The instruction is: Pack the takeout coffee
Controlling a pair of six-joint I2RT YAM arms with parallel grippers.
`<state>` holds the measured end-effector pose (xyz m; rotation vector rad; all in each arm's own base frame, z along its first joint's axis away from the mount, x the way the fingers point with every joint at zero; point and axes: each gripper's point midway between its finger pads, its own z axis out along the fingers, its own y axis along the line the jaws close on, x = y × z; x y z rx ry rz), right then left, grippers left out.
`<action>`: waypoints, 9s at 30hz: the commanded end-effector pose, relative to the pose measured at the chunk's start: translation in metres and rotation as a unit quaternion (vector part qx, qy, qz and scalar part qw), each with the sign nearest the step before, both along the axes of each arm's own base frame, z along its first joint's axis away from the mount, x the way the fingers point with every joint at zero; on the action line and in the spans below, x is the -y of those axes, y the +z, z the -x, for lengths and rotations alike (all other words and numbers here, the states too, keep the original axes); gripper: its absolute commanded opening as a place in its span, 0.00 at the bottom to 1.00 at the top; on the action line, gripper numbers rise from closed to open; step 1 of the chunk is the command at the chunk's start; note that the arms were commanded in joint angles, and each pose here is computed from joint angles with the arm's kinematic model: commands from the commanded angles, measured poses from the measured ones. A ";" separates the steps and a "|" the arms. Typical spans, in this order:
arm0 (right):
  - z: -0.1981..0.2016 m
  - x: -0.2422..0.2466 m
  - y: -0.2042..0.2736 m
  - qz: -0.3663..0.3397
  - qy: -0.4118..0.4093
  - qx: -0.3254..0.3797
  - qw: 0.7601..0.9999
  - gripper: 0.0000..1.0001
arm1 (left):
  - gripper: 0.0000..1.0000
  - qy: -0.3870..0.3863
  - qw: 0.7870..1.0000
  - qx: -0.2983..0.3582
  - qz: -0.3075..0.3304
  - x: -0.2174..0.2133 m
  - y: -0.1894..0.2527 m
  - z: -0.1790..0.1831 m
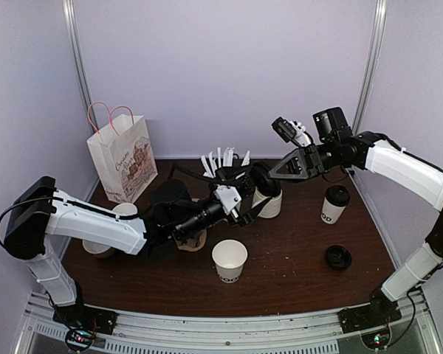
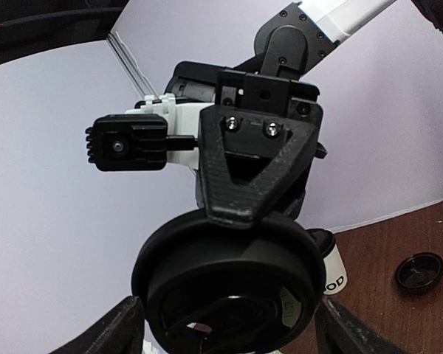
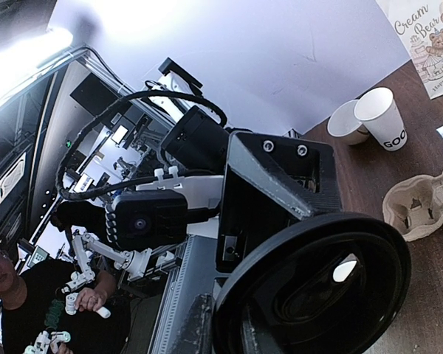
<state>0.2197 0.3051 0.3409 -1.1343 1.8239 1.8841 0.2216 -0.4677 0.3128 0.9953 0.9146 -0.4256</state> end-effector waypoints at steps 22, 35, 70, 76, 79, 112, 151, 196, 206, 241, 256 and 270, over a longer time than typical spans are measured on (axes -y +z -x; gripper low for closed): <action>0.001 0.001 0.009 -0.014 0.003 0.011 1.000 0.12 | 0.84 0.007 0.997 -0.007 0.073 0.003 0.013 -0.010; -0.005 -0.001 0.000 -0.007 -0.004 0.004 1.000 0.13 | 0.81 0.004 0.995 -0.015 0.097 -0.001 0.023 -0.009; -0.035 0.062 -0.161 0.298 -0.111 0.142 0.937 0.60 | 0.71 -0.018 0.767 -0.449 -0.459 -0.078 -0.112 0.073; -0.015 0.049 -0.172 0.297 -0.074 0.142 0.941 0.60 | 0.70 0.000 0.752 -0.447 -0.485 -0.068 -0.127 0.062; -0.012 0.046 -0.173 0.296 -0.067 0.143 0.942 0.60 | 0.69 0.006 0.747 -0.447 -0.492 -0.062 -0.132 0.057; -0.006 0.042 -0.182 0.294 -0.055 0.134 0.945 0.60 | 0.69 0.046 0.701 -0.442 -0.557 -0.059 -0.171 0.042; -0.002 0.041 -0.184 0.292 -0.049 0.136 0.945 0.60 | 0.96 0.034 0.698 -0.444 -0.560 -0.048 -0.168 0.041; 0.023 -0.031 -0.207 0.261 -0.028 -0.203 0.943 0.48 | 0.61 0.073 0.696 -0.698 -0.154 -0.077 -0.170 0.011; 0.025 -0.037 -0.212 0.257 -0.015 -0.213 0.942 0.47 | 0.60 0.072 0.687 -0.704 -0.164 -0.075 -0.181 0.012; 0.018 -0.025 -0.265 0.432 -0.011 -0.064 0.900 0.21 | 0.55 0.165 0.703 -0.651 -0.234 -0.125 -0.235 0.022; 0.030 -0.025 -0.192 0.330 0.017 -0.045 0.943 0.56 | 0.84 0.106 0.793 -0.591 -0.104 -0.099 -0.122 -0.004; 0.047 -0.053 -0.215 0.286 0.032 -0.192 0.938 0.66 | 0.72 0.075 0.730 -0.671 -0.107 -0.086 -0.160 -0.001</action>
